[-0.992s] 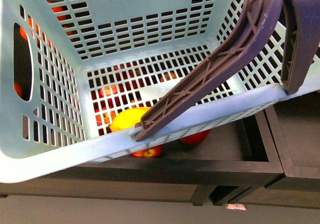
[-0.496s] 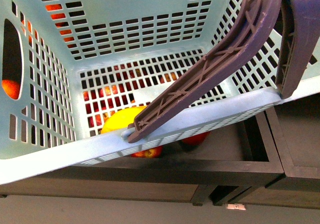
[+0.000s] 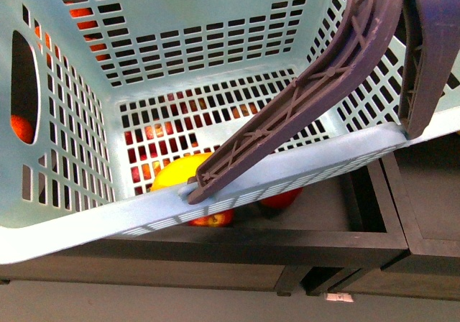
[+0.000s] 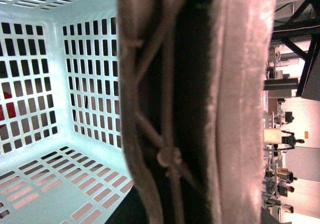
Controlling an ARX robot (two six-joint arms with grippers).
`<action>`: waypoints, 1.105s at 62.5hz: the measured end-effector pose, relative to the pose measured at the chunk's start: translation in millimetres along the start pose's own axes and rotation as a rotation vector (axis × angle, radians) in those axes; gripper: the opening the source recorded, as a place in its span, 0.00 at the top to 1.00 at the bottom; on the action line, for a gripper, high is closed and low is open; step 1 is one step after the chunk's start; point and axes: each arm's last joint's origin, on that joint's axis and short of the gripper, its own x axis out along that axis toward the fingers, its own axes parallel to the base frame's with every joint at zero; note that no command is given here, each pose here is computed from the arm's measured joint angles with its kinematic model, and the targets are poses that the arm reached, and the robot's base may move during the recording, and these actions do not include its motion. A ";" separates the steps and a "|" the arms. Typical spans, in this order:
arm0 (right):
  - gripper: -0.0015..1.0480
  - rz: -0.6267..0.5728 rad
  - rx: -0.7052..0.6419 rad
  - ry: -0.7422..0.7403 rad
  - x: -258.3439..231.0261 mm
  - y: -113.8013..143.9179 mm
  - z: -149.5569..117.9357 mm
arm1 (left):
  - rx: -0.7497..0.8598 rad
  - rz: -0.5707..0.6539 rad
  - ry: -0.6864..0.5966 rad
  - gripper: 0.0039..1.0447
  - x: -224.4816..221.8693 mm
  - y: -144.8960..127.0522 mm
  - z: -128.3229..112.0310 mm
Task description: Pick mango and avocado into basket
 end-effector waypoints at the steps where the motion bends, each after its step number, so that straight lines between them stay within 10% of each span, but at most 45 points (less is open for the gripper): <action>1: 0.83 0.000 0.000 -0.006 -0.4 0.0 0.8 | -0.001 0.001 0.000 0.87 0.0 0.0 0.0; 31: 0.08 0.000 0.000 -0.010 -0.6 0.0 1.3 | -0.001 0.000 0.000 0.87 0.0 0.0 0.0; 69: 0.08 -0.002 0.000 -0.015 -1.0 0.0 2.0 | -0.006 -0.007 0.013 0.87 1.2 -2.0 -3.0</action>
